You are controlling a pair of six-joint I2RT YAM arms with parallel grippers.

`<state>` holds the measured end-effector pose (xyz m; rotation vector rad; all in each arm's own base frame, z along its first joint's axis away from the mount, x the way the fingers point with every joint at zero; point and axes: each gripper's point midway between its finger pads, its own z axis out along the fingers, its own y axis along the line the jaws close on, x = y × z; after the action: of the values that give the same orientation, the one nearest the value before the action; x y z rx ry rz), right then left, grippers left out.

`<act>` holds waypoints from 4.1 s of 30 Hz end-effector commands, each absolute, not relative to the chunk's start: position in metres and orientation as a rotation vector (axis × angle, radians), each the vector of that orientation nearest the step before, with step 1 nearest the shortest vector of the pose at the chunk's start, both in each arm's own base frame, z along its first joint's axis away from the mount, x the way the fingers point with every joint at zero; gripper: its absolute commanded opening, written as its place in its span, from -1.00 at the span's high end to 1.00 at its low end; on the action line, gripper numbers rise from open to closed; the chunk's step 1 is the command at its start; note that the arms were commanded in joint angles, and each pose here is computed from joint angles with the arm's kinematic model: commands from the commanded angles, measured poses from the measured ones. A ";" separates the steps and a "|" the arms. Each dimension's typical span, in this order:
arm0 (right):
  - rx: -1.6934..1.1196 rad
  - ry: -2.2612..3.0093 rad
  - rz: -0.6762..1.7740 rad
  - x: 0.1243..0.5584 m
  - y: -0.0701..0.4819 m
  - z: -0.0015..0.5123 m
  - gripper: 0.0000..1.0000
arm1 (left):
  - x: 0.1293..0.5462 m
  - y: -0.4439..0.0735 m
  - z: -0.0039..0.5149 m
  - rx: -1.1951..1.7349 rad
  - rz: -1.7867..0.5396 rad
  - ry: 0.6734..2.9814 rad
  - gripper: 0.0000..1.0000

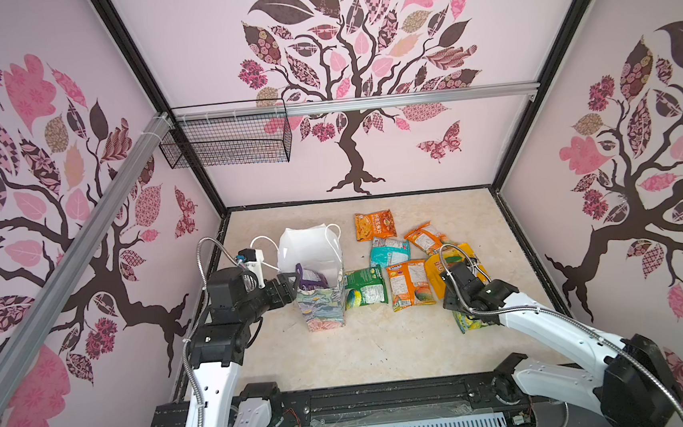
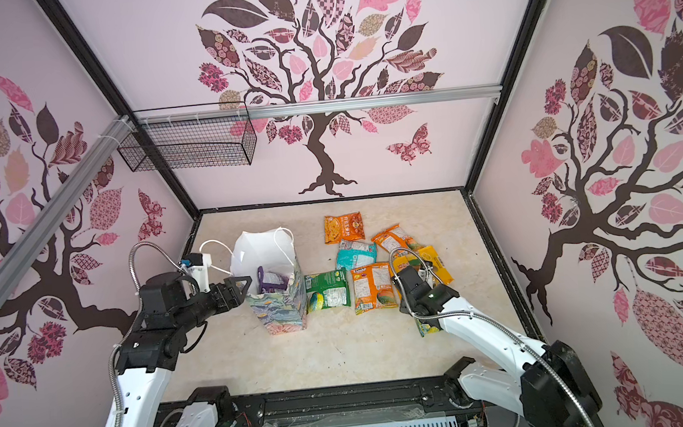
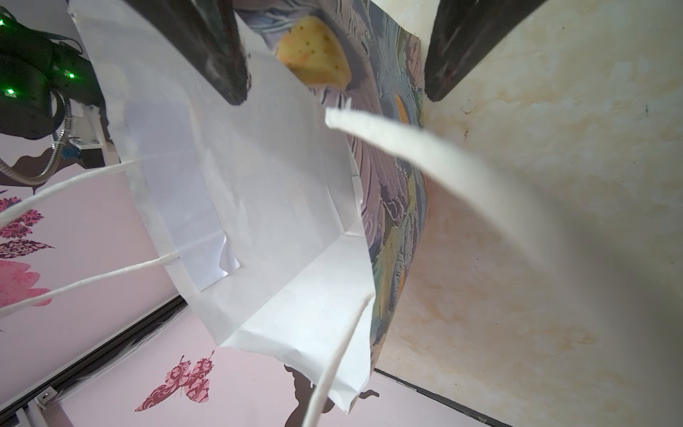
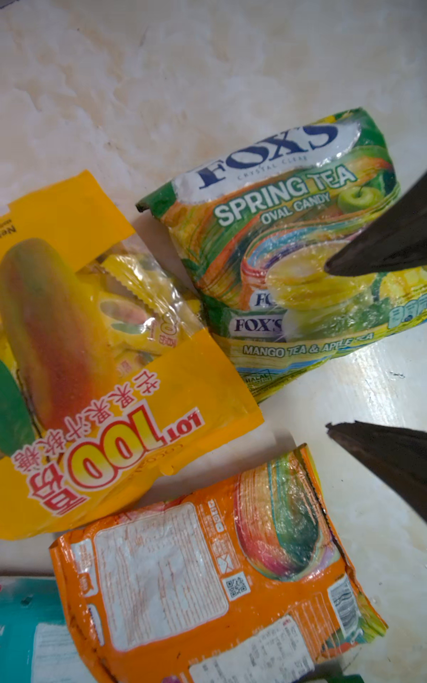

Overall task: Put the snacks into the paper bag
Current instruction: 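Move the right gripper over the green Fox's Spring Tea packet, then lower the right gripper onto the green packet's end and close it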

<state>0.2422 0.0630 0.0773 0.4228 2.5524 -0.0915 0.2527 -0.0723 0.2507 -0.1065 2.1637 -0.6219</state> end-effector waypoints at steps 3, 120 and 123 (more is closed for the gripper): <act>0.422 2.563 -0.168 0.249 0.057 0.069 -0.45 | 0.251 -0.075 0.250 -0.086 -0.629 2.159 -0.57; 0.173 2.881 0.621 0.139 0.158 0.044 -0.18 | 0.247 -0.076 0.259 -0.068 -0.639 2.117 -0.58; 0.184 2.885 0.635 0.135 0.158 0.040 -0.15 | 0.248 -0.077 0.258 -0.068 -0.642 2.122 -0.58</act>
<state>0.1390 0.1565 0.0410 0.1730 2.8830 0.6141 0.2471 -0.0754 0.2601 -0.0824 2.1271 -0.6425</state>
